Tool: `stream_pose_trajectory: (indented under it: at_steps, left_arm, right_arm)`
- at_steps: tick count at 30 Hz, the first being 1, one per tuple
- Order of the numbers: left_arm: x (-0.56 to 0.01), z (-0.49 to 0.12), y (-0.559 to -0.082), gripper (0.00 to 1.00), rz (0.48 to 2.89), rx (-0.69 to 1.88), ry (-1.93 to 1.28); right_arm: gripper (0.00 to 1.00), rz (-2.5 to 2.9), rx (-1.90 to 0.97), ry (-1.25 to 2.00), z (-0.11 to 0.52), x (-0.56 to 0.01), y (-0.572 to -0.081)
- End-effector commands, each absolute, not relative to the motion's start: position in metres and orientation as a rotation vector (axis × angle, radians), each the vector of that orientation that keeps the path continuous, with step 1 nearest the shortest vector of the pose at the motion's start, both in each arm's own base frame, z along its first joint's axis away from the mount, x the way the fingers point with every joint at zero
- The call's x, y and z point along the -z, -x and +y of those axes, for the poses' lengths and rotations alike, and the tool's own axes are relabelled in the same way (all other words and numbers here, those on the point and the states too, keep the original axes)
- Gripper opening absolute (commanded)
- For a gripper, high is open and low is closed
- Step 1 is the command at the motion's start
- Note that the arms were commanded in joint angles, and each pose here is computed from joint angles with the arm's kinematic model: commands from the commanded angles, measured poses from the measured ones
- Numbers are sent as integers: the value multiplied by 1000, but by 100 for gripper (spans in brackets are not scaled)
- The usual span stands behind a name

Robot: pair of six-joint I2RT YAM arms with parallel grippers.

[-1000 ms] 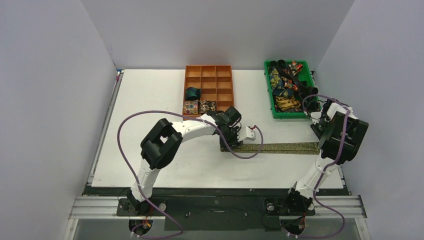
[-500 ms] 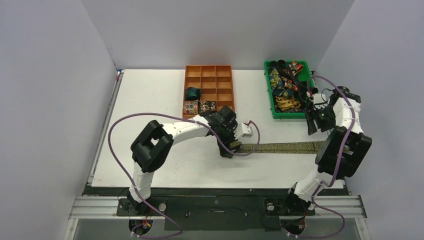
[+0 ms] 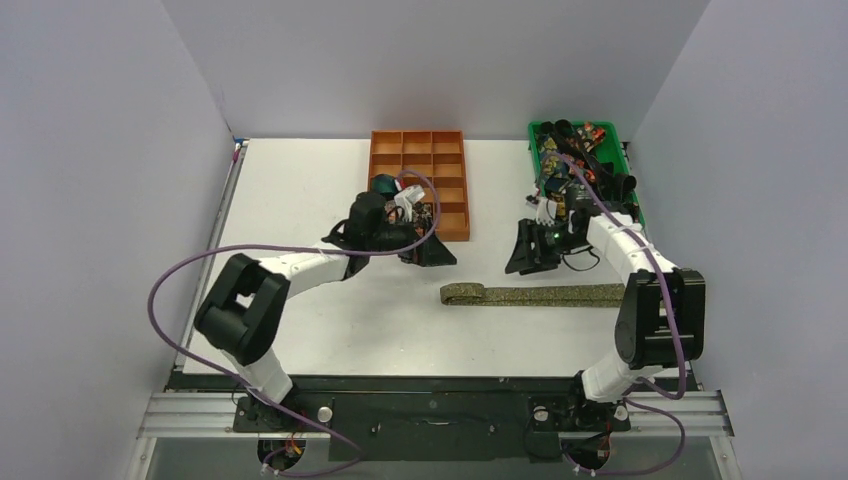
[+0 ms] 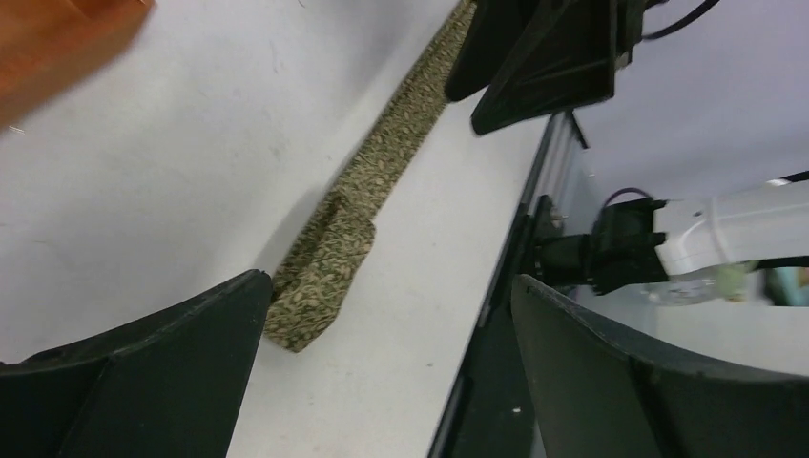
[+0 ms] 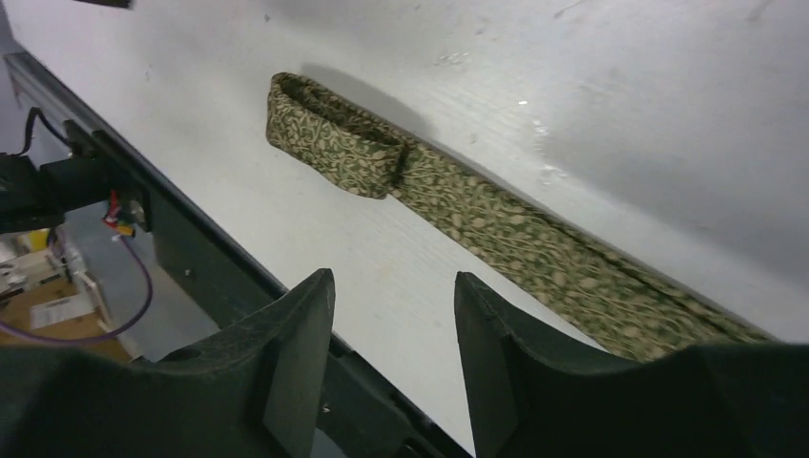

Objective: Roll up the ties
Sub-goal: Roll the tie at the center of the board.

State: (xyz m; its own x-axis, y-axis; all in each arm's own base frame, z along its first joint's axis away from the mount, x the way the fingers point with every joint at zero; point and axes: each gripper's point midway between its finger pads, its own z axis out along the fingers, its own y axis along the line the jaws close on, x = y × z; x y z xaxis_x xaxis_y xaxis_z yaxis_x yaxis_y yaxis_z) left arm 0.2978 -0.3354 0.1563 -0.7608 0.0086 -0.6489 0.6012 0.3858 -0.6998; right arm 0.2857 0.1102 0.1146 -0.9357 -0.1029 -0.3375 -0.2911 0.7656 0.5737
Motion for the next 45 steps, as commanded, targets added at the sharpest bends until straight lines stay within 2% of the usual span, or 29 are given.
stream_pose_trajectory:
  at_steps: [1,9,20,32,41,45]
  left_arm:
    - [-193,-382,-272,97,2051,1747,-479]
    - [-147,-402,-252,97,2188,1929,-355]
    - [-50,-397,-253,97,2491,1818,-139]
    - [-33,-385,-246,97,2539,1723,-180]
    - [-52,-372,-256,97,2438,1508,-484]
    - [-48,-362,-254,97,2467,1445,-539]
  right_arm:
    - [45,2661,-1125,150,146,-108,-282]
    - [44,2706,-1110,92,162,-82,-271]
    - [38,2755,-1100,81,176,-57,-271]
    - [37,2814,-1007,147,182,-34,-277]
    - [7,2946,-862,187,164,-2,-260]
    - [5,2919,-951,258,171,-17,-253]
